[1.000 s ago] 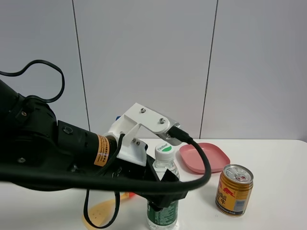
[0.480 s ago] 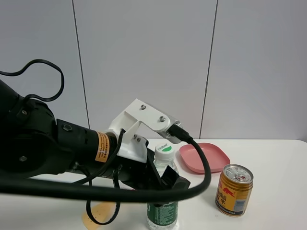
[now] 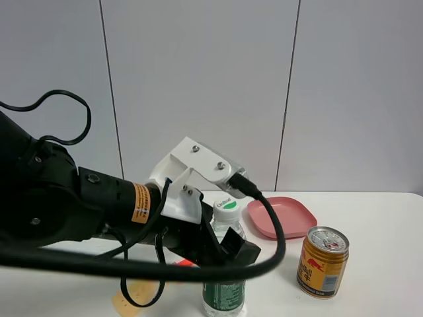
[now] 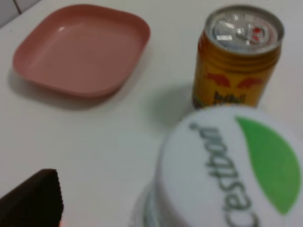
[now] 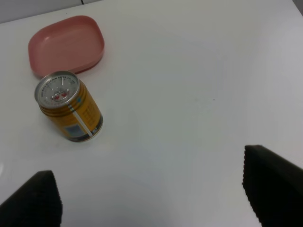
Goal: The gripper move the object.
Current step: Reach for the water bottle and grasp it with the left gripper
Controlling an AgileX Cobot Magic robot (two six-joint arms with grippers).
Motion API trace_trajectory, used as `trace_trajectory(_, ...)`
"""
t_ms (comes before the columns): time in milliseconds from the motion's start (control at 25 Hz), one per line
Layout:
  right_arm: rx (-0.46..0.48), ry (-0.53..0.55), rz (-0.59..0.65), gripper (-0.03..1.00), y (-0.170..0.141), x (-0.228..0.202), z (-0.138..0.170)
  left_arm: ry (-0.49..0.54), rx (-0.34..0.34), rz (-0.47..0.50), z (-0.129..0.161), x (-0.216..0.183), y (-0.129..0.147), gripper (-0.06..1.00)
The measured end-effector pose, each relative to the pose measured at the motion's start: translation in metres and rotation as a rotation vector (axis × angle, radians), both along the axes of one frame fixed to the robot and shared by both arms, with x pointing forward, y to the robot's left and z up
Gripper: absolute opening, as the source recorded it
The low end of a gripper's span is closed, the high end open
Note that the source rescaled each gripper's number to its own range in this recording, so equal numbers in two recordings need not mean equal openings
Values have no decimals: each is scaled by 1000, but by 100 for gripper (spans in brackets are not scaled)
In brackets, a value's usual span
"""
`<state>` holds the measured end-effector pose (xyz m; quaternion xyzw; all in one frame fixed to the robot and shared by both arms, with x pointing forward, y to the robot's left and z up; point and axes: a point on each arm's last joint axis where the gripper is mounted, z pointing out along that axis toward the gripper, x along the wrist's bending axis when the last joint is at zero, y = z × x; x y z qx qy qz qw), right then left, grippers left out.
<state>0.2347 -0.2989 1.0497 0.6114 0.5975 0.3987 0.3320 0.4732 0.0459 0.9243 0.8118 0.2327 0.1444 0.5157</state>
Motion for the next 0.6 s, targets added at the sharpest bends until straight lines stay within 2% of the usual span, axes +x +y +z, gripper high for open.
trace_trajectory(600, 0, 0, 0, 100, 0, 0, 0, -17, 45, -41, -15, 0, -2, 100)
